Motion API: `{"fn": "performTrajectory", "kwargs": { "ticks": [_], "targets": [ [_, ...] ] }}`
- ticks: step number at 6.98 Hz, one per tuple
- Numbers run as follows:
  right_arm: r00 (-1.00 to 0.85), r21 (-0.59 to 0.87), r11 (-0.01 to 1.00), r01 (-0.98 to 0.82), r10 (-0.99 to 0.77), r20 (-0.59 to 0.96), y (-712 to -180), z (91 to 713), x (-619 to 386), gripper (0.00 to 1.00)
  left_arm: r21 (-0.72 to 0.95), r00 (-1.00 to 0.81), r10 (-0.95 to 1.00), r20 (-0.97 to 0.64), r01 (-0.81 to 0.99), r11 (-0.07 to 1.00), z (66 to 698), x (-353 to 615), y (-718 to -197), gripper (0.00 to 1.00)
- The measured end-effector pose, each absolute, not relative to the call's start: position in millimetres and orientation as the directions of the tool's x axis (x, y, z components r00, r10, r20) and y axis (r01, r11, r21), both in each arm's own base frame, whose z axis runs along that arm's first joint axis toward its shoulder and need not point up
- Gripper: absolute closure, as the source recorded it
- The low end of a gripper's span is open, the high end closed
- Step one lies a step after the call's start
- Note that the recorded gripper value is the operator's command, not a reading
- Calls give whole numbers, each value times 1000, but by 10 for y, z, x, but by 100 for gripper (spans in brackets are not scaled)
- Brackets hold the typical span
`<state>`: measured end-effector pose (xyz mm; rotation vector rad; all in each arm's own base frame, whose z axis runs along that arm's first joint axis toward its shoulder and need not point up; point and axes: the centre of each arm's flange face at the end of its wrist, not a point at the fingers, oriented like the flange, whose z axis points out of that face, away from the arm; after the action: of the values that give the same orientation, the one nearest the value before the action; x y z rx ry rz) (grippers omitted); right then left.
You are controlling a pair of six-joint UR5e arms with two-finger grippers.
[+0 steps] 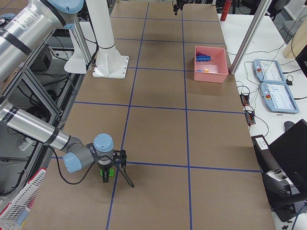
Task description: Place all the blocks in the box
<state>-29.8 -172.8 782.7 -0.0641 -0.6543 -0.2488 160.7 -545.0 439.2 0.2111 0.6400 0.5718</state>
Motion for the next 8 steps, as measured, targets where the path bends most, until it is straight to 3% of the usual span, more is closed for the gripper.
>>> {"fn": "performTrajectory", "kwargs": {
  "ticks": [5, 8],
  "targets": [
    [737, 86, 960, 266, -260, 624, -1885, 7556, -448, 100, 358, 664, 554, -503, -423, 832, 4388, 1514, -5471, 0],
    [678, 178, 960, 217, -279, 680, -2151, 6963, -553, 100, 262, 746, 409, -526, -315, 912, 4970, 702, -5395, 0]
  ]
}}
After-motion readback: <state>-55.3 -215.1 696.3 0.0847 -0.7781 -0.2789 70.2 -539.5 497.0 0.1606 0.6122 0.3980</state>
